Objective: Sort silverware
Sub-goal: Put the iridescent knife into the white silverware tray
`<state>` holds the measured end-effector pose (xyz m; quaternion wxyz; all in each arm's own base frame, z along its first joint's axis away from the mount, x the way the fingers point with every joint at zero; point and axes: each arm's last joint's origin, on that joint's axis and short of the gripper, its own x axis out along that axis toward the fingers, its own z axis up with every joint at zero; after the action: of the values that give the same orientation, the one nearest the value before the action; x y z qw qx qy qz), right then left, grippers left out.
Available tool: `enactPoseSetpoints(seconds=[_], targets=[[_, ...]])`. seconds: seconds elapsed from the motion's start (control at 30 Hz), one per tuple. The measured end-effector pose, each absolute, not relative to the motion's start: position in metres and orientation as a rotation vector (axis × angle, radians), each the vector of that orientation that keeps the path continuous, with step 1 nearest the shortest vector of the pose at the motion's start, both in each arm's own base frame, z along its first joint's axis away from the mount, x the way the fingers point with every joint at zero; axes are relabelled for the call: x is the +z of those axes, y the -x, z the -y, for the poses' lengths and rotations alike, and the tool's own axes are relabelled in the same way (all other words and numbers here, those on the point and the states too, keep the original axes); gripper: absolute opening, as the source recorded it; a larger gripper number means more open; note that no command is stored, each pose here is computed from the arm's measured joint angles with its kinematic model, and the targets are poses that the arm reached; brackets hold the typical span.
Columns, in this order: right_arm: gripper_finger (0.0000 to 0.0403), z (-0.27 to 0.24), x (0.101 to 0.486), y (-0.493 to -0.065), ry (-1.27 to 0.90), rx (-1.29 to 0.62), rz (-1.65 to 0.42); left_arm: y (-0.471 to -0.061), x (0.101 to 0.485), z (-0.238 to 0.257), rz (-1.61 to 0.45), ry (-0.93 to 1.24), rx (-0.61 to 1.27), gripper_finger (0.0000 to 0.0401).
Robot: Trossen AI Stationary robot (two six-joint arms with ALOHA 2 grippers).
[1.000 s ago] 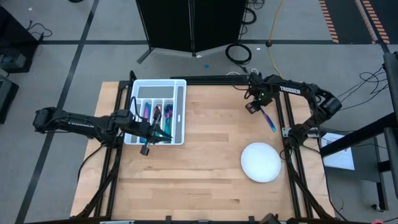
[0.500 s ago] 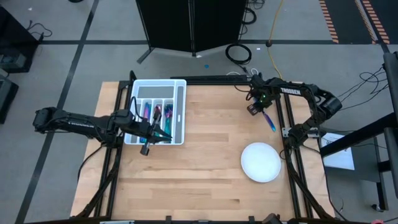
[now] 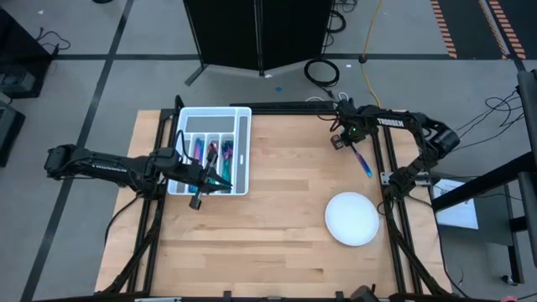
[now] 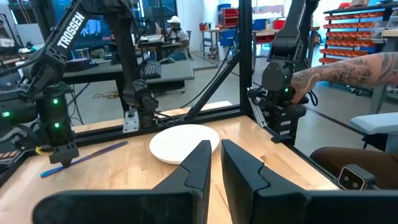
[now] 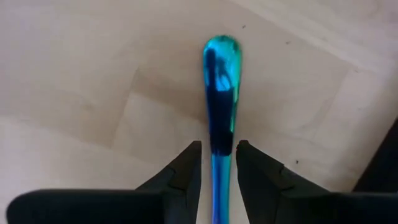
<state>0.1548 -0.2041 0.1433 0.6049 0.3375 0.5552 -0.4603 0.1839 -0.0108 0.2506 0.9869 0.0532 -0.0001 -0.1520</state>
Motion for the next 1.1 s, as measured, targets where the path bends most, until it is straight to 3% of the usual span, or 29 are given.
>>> enactPoseSetpoints(seconds=[0.27,0.57,1.1], targets=[[0.0086,0.204,0.140,-0.159,-0.804,-1.050,-1.297,-0.184,0.251,0.011,-0.003,-0.082,-0.306,0.0041],[0.0086,0.203,0.140,-0.166,-0.885,-0.848,-1.223,-0.184,0.251,0.011,-0.002,-0.082,-0.306,0.0041],[0.0086,0.145,0.147,-0.246,-0.757,-0.493,-1.049,-0.184,0.252,0.011,0.007,-0.090,-0.306,0.0041]])
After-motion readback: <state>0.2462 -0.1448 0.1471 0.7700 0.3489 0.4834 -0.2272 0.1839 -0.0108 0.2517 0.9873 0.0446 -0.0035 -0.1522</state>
